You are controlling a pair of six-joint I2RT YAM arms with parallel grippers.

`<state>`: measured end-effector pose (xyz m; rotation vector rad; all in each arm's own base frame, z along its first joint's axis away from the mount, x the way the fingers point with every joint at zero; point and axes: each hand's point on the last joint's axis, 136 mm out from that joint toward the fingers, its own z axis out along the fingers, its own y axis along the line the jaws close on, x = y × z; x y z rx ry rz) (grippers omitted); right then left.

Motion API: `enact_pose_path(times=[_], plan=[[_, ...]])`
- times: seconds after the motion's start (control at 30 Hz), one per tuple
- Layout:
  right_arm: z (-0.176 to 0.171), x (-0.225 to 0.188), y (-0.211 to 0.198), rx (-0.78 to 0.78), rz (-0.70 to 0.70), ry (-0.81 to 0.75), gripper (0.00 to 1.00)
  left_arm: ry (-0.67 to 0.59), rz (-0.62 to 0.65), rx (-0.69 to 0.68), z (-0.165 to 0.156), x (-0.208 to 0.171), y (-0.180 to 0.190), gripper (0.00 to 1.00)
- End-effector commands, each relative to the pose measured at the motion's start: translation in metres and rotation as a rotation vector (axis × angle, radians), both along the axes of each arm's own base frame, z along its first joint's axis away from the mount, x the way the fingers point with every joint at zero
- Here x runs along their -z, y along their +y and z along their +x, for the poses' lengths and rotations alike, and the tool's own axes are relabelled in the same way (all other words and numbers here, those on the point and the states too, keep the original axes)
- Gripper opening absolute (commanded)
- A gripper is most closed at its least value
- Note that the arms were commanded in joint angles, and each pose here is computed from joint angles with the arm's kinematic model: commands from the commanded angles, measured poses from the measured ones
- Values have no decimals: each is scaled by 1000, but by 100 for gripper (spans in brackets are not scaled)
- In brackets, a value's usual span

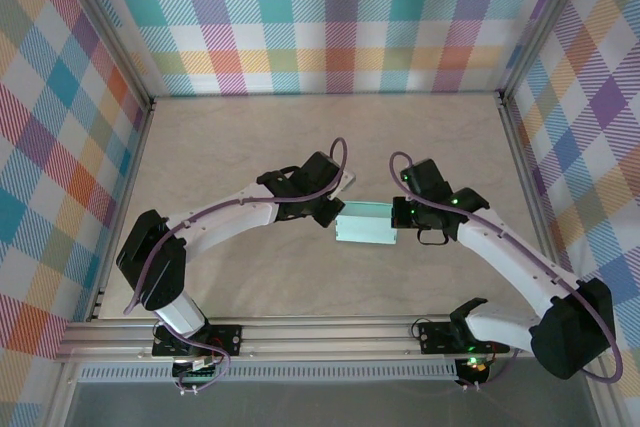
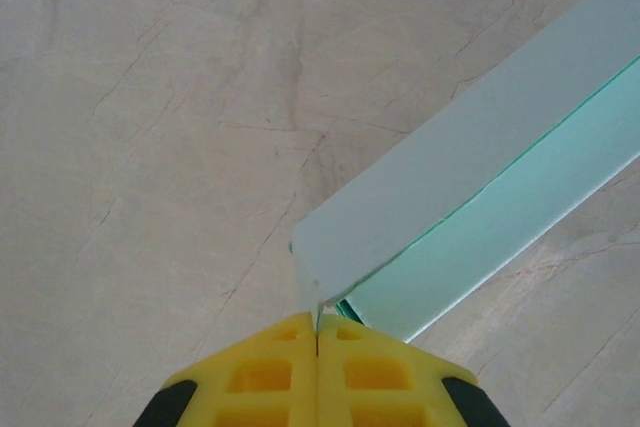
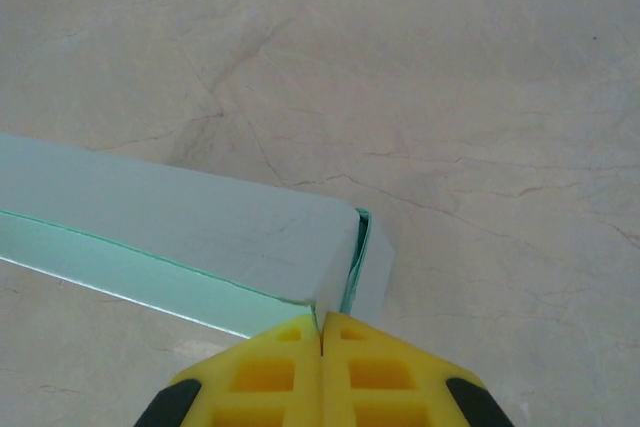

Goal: Fold the paper box

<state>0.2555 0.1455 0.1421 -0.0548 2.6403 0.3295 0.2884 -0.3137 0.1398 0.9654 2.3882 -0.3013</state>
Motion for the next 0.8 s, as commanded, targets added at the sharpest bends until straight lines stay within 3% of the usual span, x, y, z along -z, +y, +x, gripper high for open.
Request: enact_pose_path(times=[0.0,0.27,0.57,0.77], plan=[[2,-14,1,55,20,12,0,-36,2,1,3,-3,-4,0],[3,-11,14,-83,40,-58,0,-41,-27,-52,11,-18,-6,0],[4,-5,12,-196,-64,-163,0,129,-209,-122,8,-39,-29,0],[7,-2,12,-208,-87,-187,0,193,-217,-155,9,-30,-32,0]])
